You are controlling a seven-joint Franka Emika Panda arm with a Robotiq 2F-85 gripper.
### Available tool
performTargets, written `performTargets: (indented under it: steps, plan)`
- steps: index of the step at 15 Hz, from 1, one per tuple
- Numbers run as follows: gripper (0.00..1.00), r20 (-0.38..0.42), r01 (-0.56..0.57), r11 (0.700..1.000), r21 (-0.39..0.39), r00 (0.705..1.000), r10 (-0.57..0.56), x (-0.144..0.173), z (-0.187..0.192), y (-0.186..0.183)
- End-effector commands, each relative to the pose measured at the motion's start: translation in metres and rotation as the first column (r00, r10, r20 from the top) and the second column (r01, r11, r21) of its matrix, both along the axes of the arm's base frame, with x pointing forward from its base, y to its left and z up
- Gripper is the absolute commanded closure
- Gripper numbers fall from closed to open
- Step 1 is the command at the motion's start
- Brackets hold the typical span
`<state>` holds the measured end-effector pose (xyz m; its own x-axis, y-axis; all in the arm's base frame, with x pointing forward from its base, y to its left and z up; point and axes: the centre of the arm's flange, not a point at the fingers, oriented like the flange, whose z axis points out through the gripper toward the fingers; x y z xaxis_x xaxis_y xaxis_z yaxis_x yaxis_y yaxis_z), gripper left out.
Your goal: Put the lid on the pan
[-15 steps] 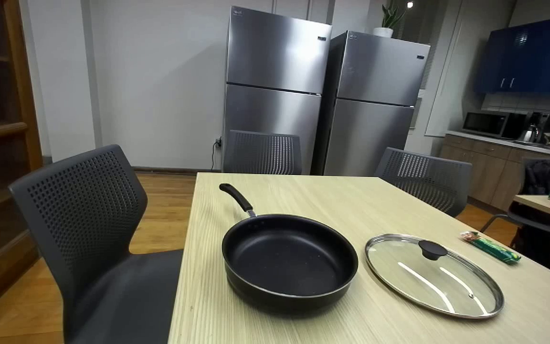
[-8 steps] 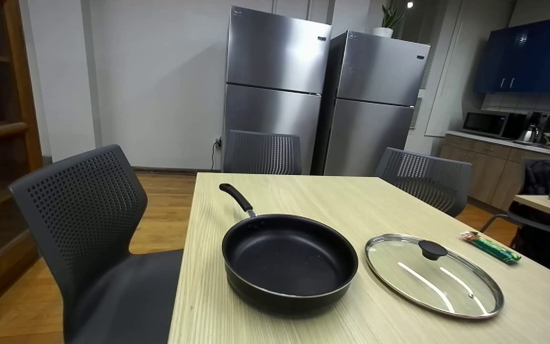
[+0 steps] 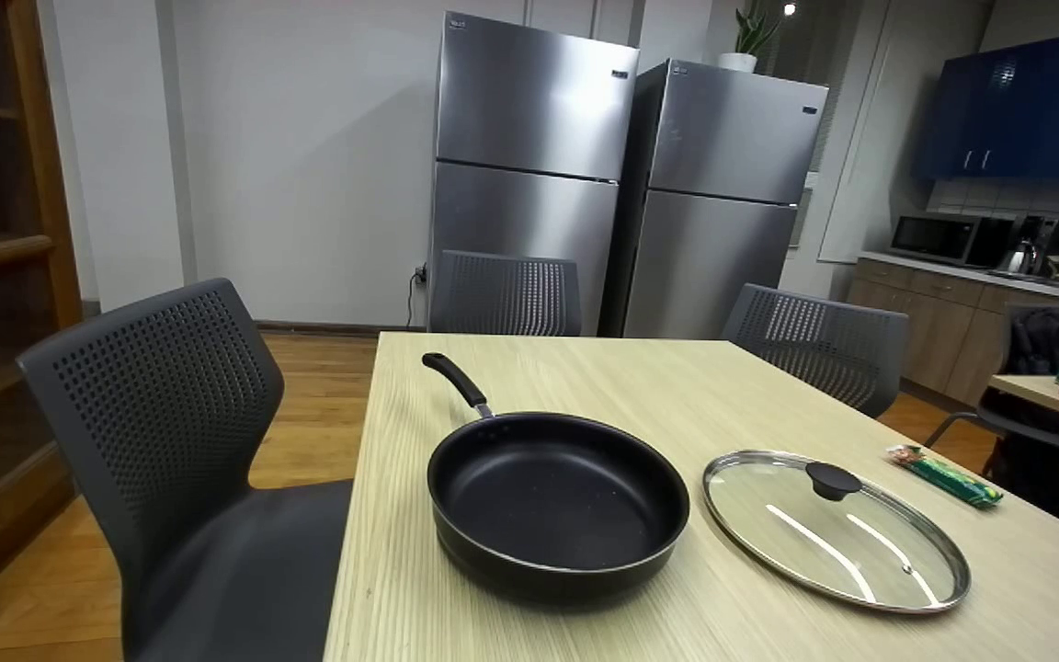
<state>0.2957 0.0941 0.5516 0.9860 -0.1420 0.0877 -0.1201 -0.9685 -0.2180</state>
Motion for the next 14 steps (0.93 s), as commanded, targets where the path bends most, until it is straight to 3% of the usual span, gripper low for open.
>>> performTargets:
  steps: [1,9,14]
  plan:
    - [0.0,0.0,0.0,1.0,0.0,1.0,0.0,0.0,0.0,0.0]
    - [0.0,0.003,-0.016,1.0,0.027,1.0,0.016,0.004,-0.007,-0.004]
    - [0.0,0.088,0.047,0.997,0.068,0.995,-0.053,0.022,-0.025,-0.023]
